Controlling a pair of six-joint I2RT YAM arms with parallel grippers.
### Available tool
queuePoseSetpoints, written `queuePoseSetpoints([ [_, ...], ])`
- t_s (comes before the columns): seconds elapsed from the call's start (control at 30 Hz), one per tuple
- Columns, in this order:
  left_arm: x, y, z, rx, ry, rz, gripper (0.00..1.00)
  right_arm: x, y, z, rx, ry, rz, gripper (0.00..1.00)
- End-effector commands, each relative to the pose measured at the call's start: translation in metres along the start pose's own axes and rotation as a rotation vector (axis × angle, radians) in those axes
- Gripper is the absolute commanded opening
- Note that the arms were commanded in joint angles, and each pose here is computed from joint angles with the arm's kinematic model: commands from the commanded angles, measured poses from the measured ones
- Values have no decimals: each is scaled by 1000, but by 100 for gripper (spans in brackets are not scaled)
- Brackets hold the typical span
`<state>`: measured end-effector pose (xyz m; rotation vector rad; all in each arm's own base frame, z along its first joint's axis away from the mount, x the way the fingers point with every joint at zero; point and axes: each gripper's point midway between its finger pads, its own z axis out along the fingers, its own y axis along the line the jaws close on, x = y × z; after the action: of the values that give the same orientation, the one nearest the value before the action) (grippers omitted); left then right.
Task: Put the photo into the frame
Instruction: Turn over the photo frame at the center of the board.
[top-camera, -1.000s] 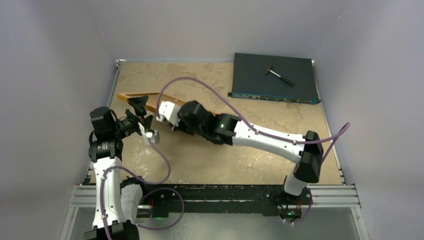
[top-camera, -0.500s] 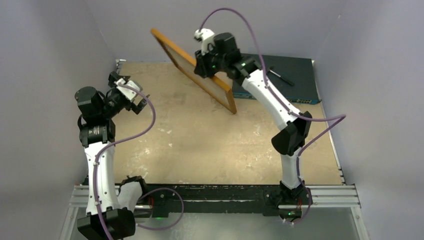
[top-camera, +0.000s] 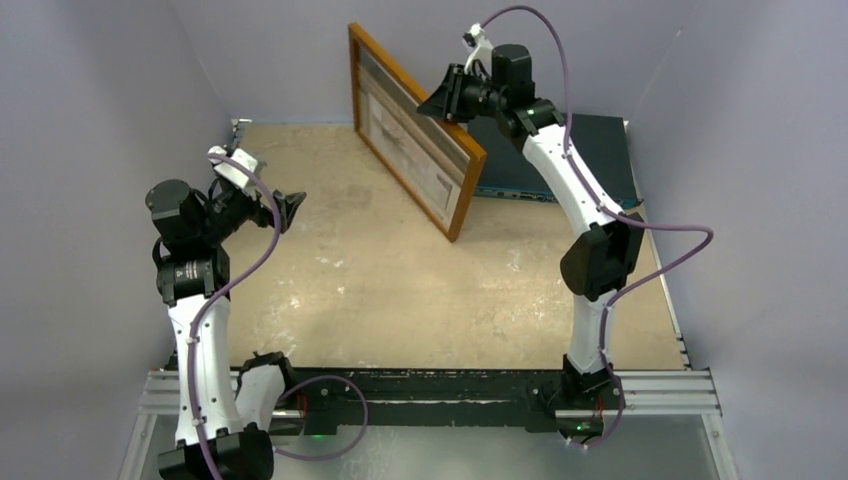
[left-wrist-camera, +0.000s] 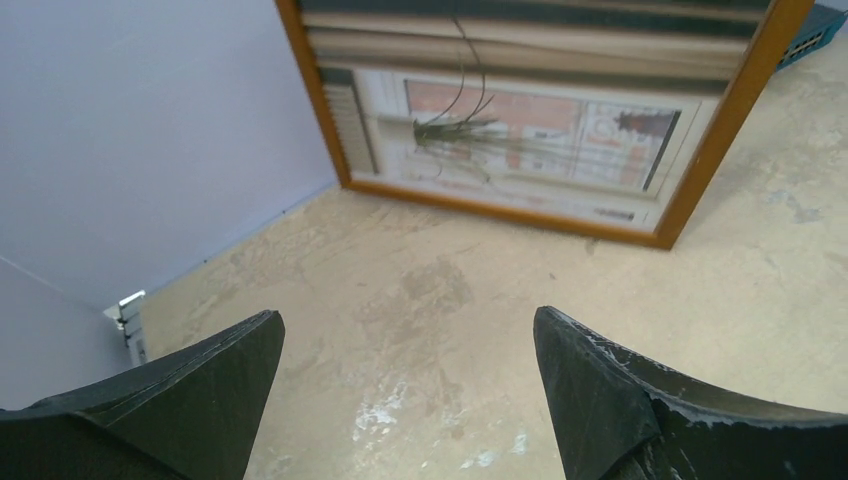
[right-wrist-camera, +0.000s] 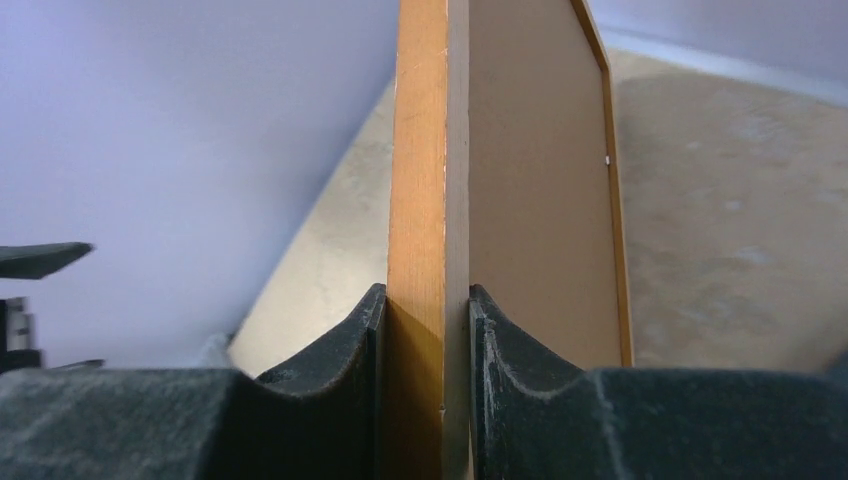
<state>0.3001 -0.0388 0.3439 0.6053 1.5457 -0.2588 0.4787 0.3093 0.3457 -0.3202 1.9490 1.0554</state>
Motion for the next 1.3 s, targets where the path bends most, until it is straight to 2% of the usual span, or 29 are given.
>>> queuePoseSetpoints([
  [0.0, 0, -7, -1, 15, -18, -81, 93, -4, 96, -11, -285, -5, 62, 0],
  [0.17, 10, -9, -3, -11, -18, -98, 93, 10, 131, -19, -281, 0, 29, 0],
  [0.3, 11, -12, -3, -4, -16, -135, 92, 18, 137, -41, -289, -28, 97, 0],
  [0.43, 12, -7, 1, -1, 19, -176, 93, 40, 105, -47, -208, -21, 151, 0],
  [0.67, 43, 7, 8, -6, 186, -235, 95, 93, 51, -58, -116, -76, 252, 0],
  [0.8, 54, 11, 7, -20, 236, -212, 95, 122, 32, -63, -114, -147, 308, 0],
  [0.93, 64, 13, 4, -32, 280, -209, 96, 143, 13, -58, -93, -163, 317, 0],
  [1.27, 126, 11, -5, -24, 514, -276, 96, 203, -24, -60, -96, -231, 350, 0],
])
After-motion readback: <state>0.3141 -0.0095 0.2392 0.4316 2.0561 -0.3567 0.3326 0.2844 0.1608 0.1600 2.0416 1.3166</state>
